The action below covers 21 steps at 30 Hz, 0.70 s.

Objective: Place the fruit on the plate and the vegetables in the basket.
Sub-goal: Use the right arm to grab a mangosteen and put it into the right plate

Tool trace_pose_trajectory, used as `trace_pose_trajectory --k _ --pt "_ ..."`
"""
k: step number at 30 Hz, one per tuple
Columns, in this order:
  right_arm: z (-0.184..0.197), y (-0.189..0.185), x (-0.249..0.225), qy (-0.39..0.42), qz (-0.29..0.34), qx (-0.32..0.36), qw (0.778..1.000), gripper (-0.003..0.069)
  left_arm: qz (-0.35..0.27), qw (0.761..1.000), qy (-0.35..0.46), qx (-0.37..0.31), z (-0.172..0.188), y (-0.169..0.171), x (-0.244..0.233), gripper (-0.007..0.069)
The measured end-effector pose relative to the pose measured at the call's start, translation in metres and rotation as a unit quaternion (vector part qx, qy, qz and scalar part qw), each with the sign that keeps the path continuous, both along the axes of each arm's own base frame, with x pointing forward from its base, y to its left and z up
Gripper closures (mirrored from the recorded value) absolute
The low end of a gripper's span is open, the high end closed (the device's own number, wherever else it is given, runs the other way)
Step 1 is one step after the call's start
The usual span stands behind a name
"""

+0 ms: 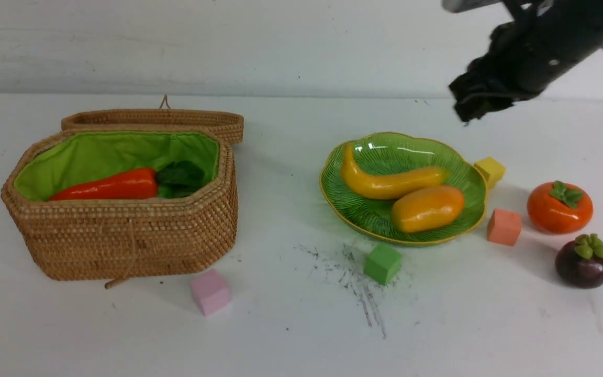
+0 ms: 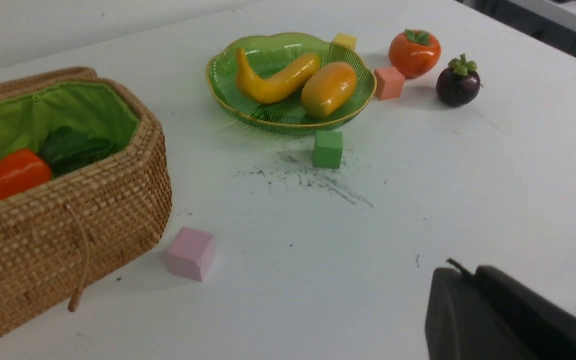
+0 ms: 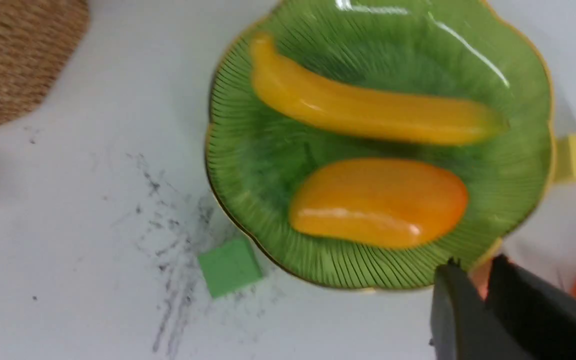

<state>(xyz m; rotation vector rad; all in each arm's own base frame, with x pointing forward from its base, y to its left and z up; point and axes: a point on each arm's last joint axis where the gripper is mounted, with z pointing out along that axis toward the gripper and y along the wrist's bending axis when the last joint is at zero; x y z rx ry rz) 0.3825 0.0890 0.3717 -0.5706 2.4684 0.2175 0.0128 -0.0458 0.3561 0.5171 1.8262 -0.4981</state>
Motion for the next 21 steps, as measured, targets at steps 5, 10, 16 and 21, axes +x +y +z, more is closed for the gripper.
trace_pose_trajectory --k 5,10,16,21 --pt "-0.009 -0.049 -0.003 0.079 -0.121 0.009 0.99 0.0661 -0.013 1.0 -0.016 0.007 0.002 -0.001 -0.001 0.0596" --pt "-0.05 -0.103 -0.016 0.161 -0.248 0.008 0.955 0.061 -0.015 1.0 -0.019 0.008 0.002 -0.002 -0.001 0.0596" --pt "-0.103 -0.125 -0.03 0.213 -0.292 0.006 0.932 0.0403 -0.015 1.0 -0.018 0.008 0.002 -0.002 -0.001 0.0592" --pt "-0.131 -0.132 -0.021 0.167 -0.317 0.019 0.933 0.0066 -0.015 1.0 -0.018 0.009 0.002 -0.002 -0.001 0.0592"
